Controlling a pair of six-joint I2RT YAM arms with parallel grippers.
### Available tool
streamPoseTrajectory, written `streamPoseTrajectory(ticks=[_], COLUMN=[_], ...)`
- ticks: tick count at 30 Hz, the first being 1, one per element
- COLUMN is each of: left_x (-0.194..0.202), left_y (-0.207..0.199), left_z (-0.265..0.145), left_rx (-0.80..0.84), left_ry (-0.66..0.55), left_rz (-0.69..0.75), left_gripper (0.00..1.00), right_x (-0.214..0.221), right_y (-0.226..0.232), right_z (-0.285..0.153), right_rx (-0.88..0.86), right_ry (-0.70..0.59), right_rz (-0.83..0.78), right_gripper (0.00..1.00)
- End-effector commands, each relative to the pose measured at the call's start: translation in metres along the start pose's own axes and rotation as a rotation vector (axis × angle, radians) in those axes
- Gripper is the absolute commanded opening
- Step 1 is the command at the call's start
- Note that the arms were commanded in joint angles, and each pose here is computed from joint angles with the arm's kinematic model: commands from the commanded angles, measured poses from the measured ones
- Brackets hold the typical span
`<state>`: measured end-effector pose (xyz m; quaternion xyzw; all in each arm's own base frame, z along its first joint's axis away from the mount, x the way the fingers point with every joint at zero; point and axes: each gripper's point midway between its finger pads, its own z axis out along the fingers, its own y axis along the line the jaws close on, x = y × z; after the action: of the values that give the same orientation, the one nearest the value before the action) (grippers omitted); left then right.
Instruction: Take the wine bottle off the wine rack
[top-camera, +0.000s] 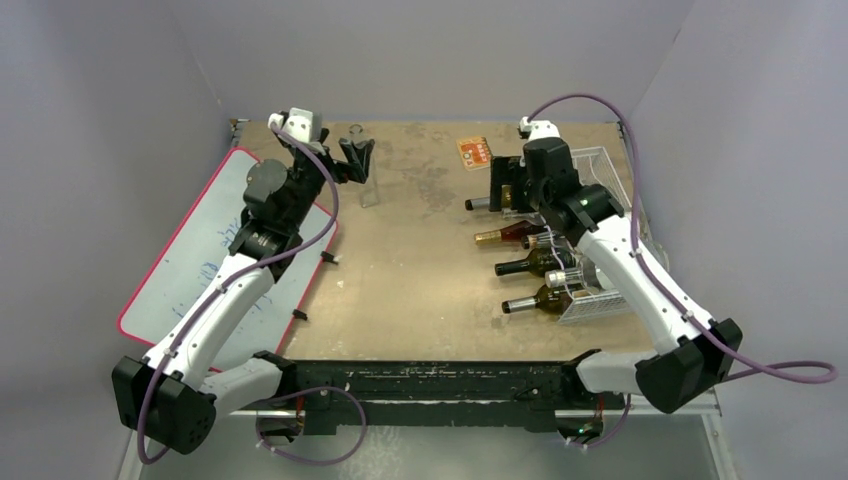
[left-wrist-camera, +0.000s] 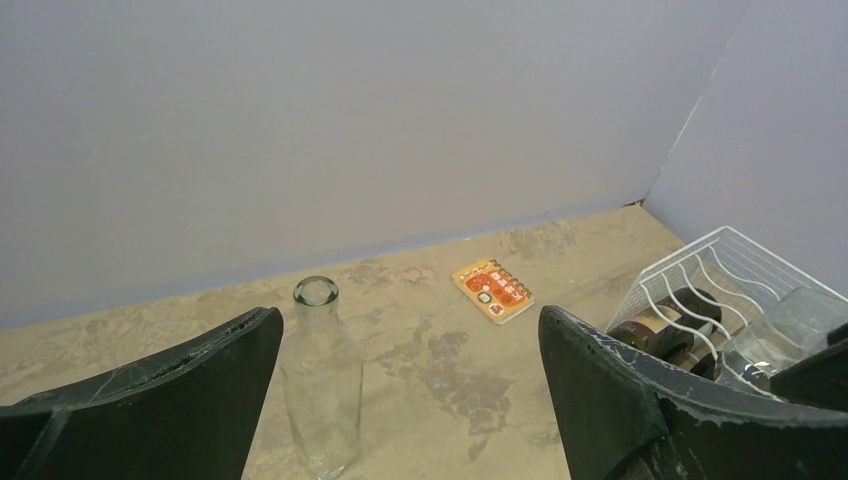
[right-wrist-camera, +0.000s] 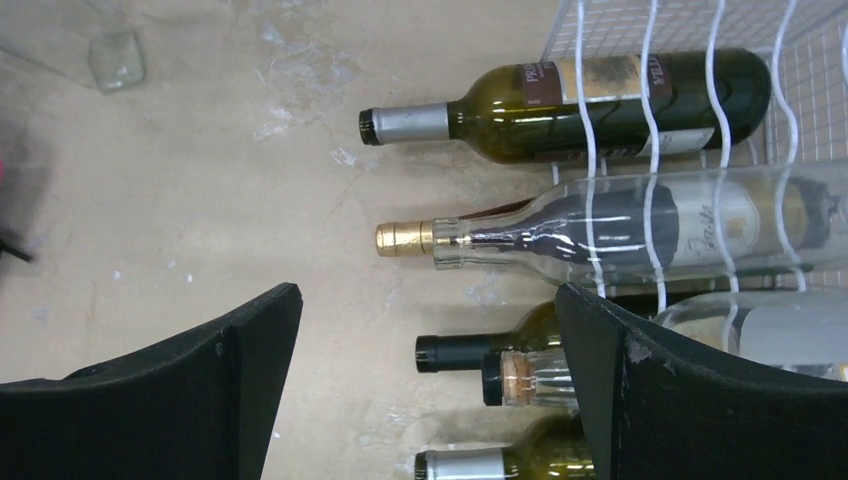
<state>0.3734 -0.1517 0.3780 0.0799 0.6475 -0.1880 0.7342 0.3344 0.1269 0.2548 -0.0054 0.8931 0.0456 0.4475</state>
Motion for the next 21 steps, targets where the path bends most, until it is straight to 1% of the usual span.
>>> streamPoseTrajectory(ticks=[1, 6, 9, 13, 17, 21], left_x=[-0.033, -0.030, -0.029, -0.026, -0.026, -0.028], left_y=[-0.009, -0.008, -0.008, -0.009, -0.005, -0.005], left_z=[-0.005, -0.004, -0.003, -0.001, -0.002, -0.004], left_rx=[0.046, 0.043, 0.043, 0.042, 0.028, 0.023], left_ry=[-0.100, -0.094, -0.091, -0.083, -0.082, -0.087], left_rz=[-0.003, -0.006, -0.011, -0.019, -0.013, -0.012], left_gripper=[1.00, 1.00, 1.00, 1.00, 1.00, 1.00], right_x=[-0.034, -0.033, -0.032, -0.037, -0.021, 0.014], right_y=[0.023, 0.033, 0.022, 0.020, 0.008, 0.001], right_z=[-0.011, -0.018, -0.016, -0.019, -0.006, 0.009], right_rx=[-0.119, -0.203, -0.148, -0.148, -0.054, 0.054], right_ry=[-0.112, -0.199, -0.216, -0.220, -0.130, 0.005], right_rz=[-0.218, -0.429, -0.522, -0.633, -0.778, -0.978], right_gripper=[1.00, 1.00, 1.00, 1.00, 1.00, 1.00])
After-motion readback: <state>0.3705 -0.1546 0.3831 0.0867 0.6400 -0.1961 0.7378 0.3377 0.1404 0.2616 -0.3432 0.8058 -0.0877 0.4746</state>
